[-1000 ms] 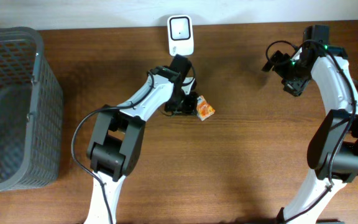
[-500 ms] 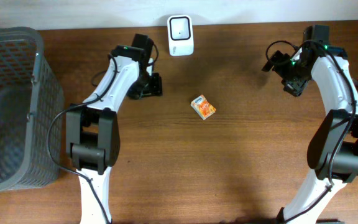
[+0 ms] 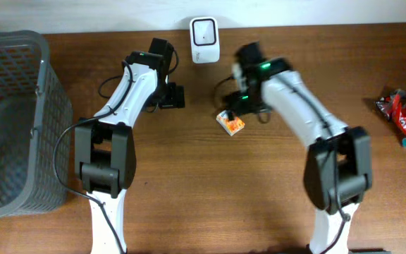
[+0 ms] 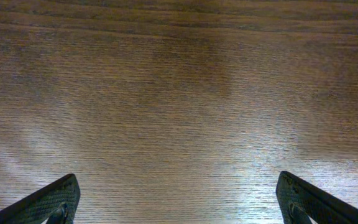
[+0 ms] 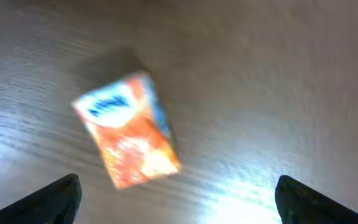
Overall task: Scan the item barcode
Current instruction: 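Lower the right gripper onto the Kleenex pack and grasp it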
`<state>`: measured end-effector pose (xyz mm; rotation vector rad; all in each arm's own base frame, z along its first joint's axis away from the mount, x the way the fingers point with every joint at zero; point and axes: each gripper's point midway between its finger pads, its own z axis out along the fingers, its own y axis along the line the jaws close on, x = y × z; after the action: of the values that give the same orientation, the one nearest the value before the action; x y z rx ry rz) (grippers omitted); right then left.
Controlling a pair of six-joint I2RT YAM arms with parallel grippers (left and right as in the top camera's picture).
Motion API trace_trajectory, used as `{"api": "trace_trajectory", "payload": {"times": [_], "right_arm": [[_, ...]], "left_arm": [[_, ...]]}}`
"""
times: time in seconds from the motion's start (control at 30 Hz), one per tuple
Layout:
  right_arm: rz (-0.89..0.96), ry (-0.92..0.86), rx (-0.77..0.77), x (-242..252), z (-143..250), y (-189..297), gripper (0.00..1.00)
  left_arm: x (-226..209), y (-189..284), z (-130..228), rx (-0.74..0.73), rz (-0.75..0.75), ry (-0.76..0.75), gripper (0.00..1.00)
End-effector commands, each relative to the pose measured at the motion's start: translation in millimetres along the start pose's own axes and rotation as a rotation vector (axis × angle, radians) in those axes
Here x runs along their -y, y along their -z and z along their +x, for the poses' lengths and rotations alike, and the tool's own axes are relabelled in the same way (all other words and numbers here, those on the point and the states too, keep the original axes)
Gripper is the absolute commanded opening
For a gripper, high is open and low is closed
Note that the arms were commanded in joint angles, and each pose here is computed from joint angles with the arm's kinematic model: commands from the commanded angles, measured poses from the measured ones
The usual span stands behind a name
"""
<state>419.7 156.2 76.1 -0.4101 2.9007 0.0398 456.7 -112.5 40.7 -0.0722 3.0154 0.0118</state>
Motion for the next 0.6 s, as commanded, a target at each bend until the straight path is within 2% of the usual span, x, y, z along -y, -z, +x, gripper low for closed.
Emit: {"api": "trace_trajectory", "payload": {"times": [0.0,0.1,0.2,0.23,0.27,0.3,0.37,0.57], "right_arm": [[0.144,0.116,0.055,-19,-8,-1,0.98],[0.133,0.182,0.045,-53,-1,-21,0.98],[0.163,0.183,0.005,-55,13,-45,0.99],[0.163,0.159,0.005,-55,16,-50,0.91],[0.165,0.153,0.002,-54,20,-56,0.76],[0.196,0.122,0.001,-48,25,-62,0.68],[0.255,0.113,0.001,-37,32,-70,0.68],[0.269,0.065,0.018,-35,31,-70,0.23]], "left_arm": [[-2,-2,1,-0.003,-0.016,-0.006,0.99],[-2,-2,1,-0.003,-0.016,-0.006,0.99],[-2,-2,1,-0.003,-0.016,-0.006,0.99],[-2,-2,1,-0.003,-0.016,-0.006,0.99],[-2,-2,1,-0.003,-0.016,-0.007,0.99],[-2,-2,1,-0.003,-0.016,-0.006,0.99],[-2,-2,1,-0.003,-0.016,-0.006,0.99],[-2,-2,1,-0.003,-0.016,-0.007,0.99]]}}
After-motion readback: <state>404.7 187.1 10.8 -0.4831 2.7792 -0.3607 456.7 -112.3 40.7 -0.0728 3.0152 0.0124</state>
